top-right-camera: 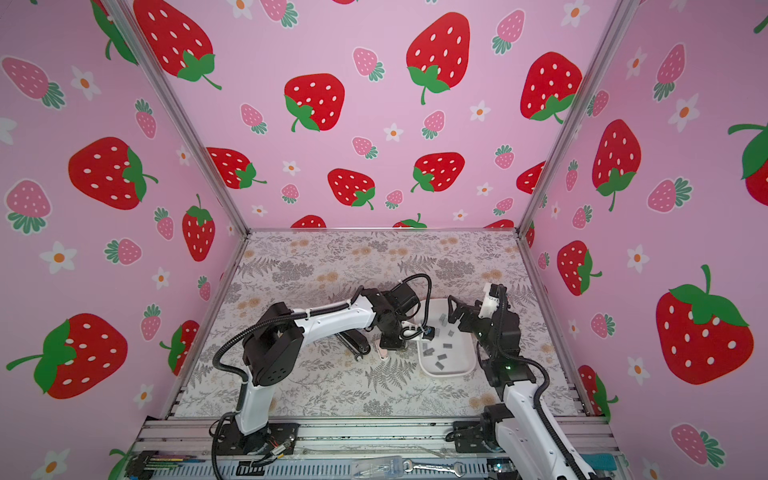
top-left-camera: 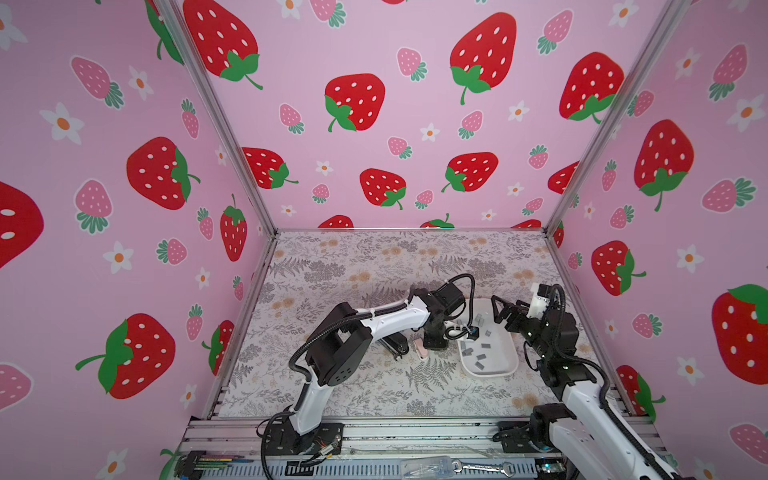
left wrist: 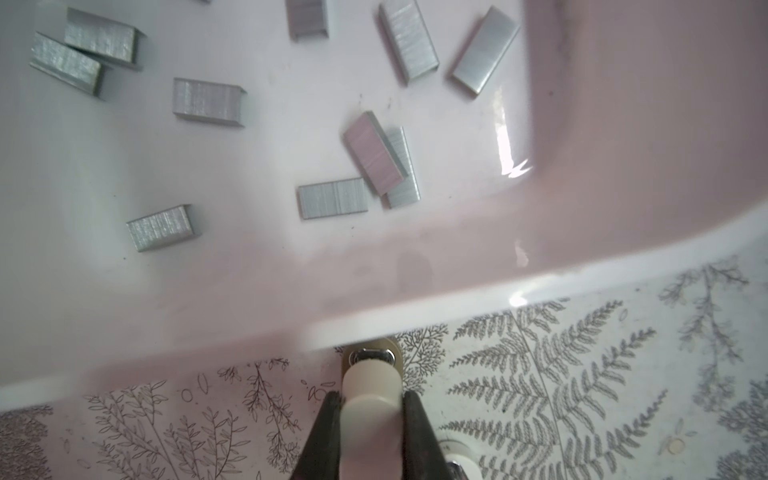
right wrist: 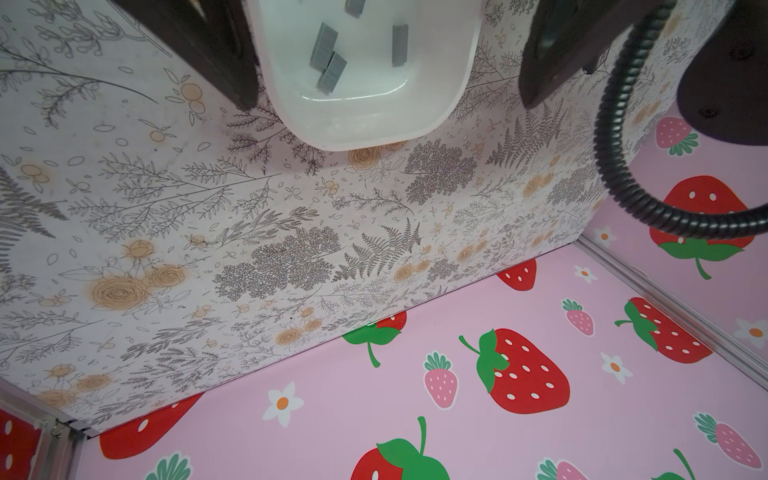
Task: Load the staples into the stapler
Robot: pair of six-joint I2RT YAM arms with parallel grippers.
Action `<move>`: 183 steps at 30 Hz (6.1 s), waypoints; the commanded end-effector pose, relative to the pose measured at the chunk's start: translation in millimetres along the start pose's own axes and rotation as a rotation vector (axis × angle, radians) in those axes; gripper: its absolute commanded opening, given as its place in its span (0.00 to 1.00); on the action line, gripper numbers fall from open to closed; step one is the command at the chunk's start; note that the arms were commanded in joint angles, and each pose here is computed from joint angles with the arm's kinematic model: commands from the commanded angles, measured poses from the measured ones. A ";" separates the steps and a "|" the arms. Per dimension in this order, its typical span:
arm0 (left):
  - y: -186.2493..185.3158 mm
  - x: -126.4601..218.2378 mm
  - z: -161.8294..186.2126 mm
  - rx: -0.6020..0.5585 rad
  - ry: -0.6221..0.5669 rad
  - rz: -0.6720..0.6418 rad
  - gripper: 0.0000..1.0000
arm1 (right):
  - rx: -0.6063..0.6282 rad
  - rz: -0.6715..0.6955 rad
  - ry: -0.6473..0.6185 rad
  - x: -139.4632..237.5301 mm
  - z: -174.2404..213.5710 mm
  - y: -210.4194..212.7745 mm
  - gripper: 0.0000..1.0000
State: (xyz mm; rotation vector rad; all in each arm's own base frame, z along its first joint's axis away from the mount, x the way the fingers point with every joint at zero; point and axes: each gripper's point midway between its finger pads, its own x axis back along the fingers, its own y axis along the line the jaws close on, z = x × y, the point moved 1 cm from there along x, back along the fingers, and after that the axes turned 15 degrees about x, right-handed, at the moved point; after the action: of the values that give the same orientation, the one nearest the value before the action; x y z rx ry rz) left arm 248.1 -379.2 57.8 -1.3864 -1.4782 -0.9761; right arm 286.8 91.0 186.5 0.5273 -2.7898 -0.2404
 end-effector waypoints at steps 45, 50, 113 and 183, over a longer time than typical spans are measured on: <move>23.6 188.8 22.2 0.499 -0.670 -0.441 0.00 | 0.120 -0.504 -0.139 18.8 -26.6 143.1 0.74; -0.1 193.5 20.1 0.487 -0.773 -0.333 0.00 | 0.132 -0.571 -0.113 17.8 -15.1 175.2 0.69; -11.4 193.4 14.2 0.322 -0.784 -0.324 0.00 | 0.182 -0.551 0.040 -11.3 26.4 214.9 0.44; -82.6 235.0 31.7 0.077 -0.950 -0.046 0.00 | 0.714 -1.027 -0.403 89.7 30.4 254.0 0.84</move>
State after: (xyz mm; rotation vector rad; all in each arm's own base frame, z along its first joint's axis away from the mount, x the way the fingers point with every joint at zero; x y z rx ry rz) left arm 182.7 -276.2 264.9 -1.7196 -2.2600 -0.2025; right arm 125.5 286.2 214.6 2.1009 -2.6199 0.5344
